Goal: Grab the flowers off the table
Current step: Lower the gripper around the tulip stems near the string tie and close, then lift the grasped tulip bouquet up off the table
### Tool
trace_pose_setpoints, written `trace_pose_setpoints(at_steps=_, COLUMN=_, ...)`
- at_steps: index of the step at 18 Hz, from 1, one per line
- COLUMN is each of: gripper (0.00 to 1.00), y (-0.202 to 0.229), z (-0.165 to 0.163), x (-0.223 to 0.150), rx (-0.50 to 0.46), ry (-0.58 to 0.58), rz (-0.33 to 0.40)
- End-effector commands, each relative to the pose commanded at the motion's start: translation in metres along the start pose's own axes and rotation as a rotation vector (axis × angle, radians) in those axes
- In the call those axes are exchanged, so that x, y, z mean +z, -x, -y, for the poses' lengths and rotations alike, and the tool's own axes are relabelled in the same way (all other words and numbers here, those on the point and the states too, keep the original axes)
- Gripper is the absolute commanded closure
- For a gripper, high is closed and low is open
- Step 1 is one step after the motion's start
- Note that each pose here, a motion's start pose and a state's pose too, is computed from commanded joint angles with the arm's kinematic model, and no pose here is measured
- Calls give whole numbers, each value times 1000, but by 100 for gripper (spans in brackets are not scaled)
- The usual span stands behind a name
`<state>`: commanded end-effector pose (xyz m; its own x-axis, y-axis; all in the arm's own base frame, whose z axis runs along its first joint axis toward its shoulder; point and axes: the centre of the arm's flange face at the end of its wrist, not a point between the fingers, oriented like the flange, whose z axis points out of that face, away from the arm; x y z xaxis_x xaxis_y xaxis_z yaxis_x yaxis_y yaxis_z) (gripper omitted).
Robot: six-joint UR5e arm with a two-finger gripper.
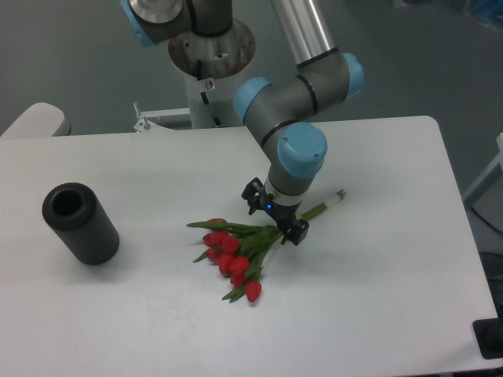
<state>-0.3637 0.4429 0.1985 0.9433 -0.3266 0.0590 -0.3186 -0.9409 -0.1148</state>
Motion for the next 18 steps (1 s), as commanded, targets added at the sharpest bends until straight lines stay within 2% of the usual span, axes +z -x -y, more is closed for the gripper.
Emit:
trace_pose_setpoints(at_steps=7, gripper=2, y=3, z=5, x=8, rx=14, ry=-8, rz=22)
trace_pose_setpoints(at_steps=9, gripper=24, y=4, z=6, x=10, rx=21, ry=-11, rz=32)
trace_pose_setpoints(at_steps=11, gripper=37, y=7, z=6, x=14, rx=27, ry=-13, rz=38)
trace_pose_setpoints(at_steps=15, gripper=61, y=9, z=7, x=11, rx=29, ry=-15, rz=47)
trace_pose_setpoints(at_steps=18, gripper=69, y=12, z=8, x=5, rx=39, ry=-20, rz=58)
